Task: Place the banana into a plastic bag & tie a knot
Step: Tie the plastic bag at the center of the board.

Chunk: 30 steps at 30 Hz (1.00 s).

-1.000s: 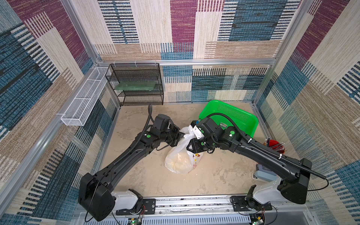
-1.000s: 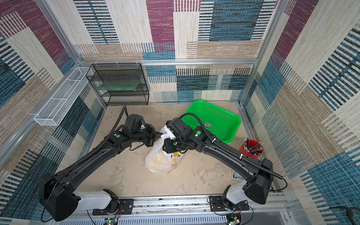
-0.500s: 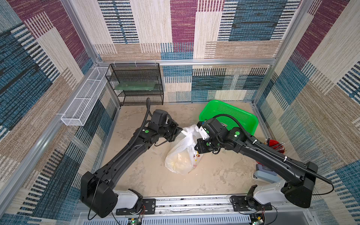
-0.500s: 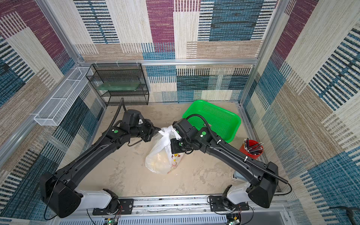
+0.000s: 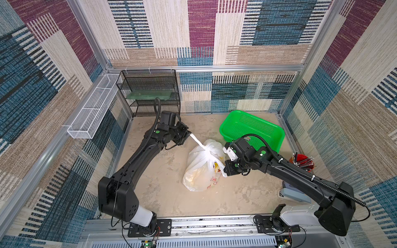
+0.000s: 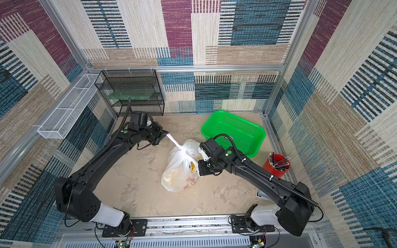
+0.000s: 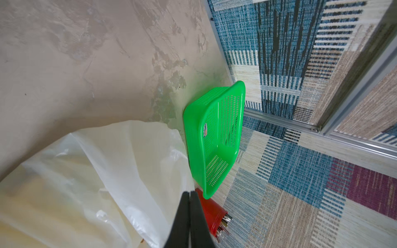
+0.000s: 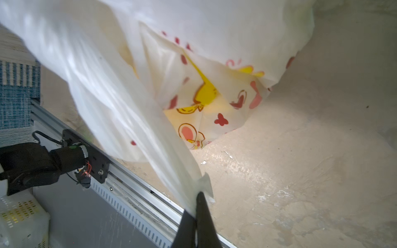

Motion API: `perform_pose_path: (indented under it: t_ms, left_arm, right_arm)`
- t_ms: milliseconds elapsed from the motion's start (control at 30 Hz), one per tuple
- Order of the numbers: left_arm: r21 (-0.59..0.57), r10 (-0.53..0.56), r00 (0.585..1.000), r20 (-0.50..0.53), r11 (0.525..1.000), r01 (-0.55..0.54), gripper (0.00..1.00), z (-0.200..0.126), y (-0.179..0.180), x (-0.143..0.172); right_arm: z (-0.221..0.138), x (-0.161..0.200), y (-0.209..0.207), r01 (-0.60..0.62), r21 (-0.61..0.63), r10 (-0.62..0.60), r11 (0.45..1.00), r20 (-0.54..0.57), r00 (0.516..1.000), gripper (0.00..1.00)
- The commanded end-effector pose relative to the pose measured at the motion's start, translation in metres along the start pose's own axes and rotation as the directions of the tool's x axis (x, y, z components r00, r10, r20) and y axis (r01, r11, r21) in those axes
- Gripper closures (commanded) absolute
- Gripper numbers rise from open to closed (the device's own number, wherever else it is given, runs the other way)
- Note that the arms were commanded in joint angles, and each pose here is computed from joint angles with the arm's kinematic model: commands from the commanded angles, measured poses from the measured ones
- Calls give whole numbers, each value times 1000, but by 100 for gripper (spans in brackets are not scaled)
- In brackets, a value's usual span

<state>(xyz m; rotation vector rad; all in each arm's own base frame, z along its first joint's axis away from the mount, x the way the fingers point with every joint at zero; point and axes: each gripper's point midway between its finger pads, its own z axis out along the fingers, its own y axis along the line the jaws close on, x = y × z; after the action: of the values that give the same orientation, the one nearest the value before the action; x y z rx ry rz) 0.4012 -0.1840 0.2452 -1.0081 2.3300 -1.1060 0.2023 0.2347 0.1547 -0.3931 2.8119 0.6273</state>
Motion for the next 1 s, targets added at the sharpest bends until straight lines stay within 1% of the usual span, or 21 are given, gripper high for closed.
perform_pose_path:
  t_ms: [0, 100, 200, 367, 467, 533, 567, 633, 667, 700, 767, 833, 933, 967]
  left_arm:
    - [22, 21, 990, 138, 999, -24, 100, -2, -4, -40]
    - [10, 7, 984, 177, 1000, -9, 100, -1, 4, -62]
    - [6, 0, 984, 177, 1000, -1, 100, 4, 10, -73]
    - [9, 19, 986, 163, 1000, -21, 100, 9, 10, -75]
    - [13, 27, 988, 155, 999, -29, 100, 9, 11, -72]
    - [27, 45, 989, 138, 998, -49, 100, 9, 10, -69]
    - [25, 63, 991, 116, 997, -67, 100, 9, 10, -64]
    - [25, 119, 991, 65, 992, -120, 100, 8, 10, -54]
    - [3, 146, 988, 40, 989, -147, 100, 6, 15, -48]
    - [-19, 172, 985, 25, 985, -171, 100, 4, 19, -44]
    - [-65, 217, 976, 1, 974, -216, 100, -3, 30, -36]
    - [-77, 243, 970, -6, 967, -242, 100, -10, 37, -30]
    - [-83, 282, 959, -13, 956, -282, 100, -18, 43, -24]
    - [-86, 293, 956, -17, 952, -293, 27, -20, 44, -23]
  right_arm:
    - [8, 37, -31, -19, 92, 30, 996, -125, 992, 100]
    - [15, 48, -45, -37, 115, 54, 993, -154, 987, 100]
    - [19, 55, -53, -57, 125, 78, 990, -171, 982, 100]
    - [20, 55, -58, -60, 130, 82, 990, -172, 982, 100]
    - [18, 45, -54, -53, 119, 71, 991, -149, 986, 100]
    - [11, 31, -47, -39, 102, 50, 994, -104, 993, 100]
    - [6, 22, -42, -30, 88, 36, 996, -72, 997, 93]
    - [-6, 4, -34, -12, 67, 12, 998, -2, 1000, 64]
    - [-12, -3, -30, -4, 57, 2, 998, 26, 1000, 53]
    - [-15, -7, -29, 2, 54, -4, 999, 42, 999, 47]
    - [-18, -13, -31, 3, 59, -6, 998, 62, 998, 40]
    - [-21, -17, -32, 1, 55, -6, 999, 83, 996, 36]
    - [-33, -28, -27, 6, 23, -10, 1000, 156, 988, 31]
    - [-39, -33, -27, 6, 17, -9, 1000, 183, 983, 29]
